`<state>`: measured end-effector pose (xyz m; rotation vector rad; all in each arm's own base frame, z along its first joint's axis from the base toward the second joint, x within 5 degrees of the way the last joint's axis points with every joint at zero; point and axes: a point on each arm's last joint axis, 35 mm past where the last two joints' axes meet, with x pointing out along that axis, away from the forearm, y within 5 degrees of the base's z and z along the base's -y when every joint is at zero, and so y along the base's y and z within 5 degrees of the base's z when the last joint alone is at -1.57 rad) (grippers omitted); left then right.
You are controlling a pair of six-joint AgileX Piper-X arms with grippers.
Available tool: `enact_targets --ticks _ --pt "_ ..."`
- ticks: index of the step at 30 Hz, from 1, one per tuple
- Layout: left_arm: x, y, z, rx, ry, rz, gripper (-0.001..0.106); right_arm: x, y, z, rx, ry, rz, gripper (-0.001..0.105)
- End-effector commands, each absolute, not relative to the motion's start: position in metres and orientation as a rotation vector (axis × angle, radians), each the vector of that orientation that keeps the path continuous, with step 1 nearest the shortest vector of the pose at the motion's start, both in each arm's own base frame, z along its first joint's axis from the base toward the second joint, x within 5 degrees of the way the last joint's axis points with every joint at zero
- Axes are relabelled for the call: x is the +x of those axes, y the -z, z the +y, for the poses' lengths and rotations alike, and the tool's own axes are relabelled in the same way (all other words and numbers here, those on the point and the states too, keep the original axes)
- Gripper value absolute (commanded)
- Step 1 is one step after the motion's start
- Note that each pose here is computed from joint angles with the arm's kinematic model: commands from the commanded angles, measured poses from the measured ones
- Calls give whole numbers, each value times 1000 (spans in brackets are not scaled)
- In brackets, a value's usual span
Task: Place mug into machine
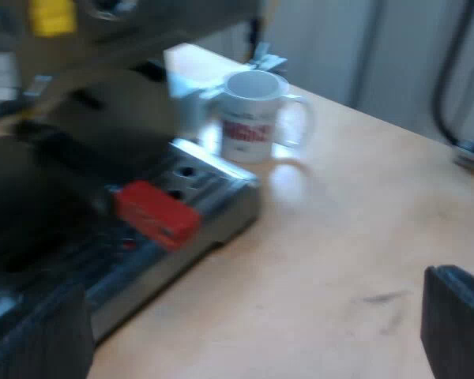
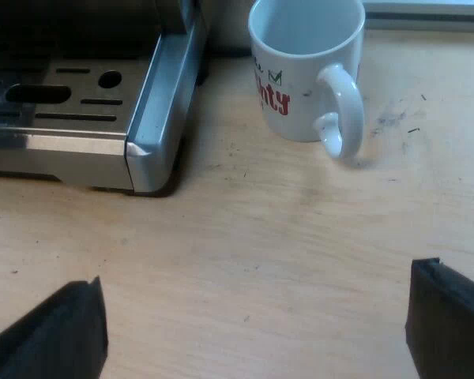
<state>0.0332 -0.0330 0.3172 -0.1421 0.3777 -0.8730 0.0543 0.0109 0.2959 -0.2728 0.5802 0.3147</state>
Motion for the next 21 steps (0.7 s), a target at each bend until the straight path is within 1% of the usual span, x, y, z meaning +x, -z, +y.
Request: enact_targets --ticks 1,5,13,16,21 --pt "37 -314 -38 -137 950 362 85 55 -299 12 -287 -333 568 78" --pt "45 -299 -45 -127 995 344 85 55 -297 12 -287 -333 573 78" --pt "64 -256 -57 -127 1002 326 85 57 -296 12 -289 -325 568 78" --pt "68 -240 -59 -128 1012 321 85 60 -288 12 -289 -326 579 78" --pt "69 -235 -61 -129 1025 317 85 73 -263 14 -289 -325 574 78"
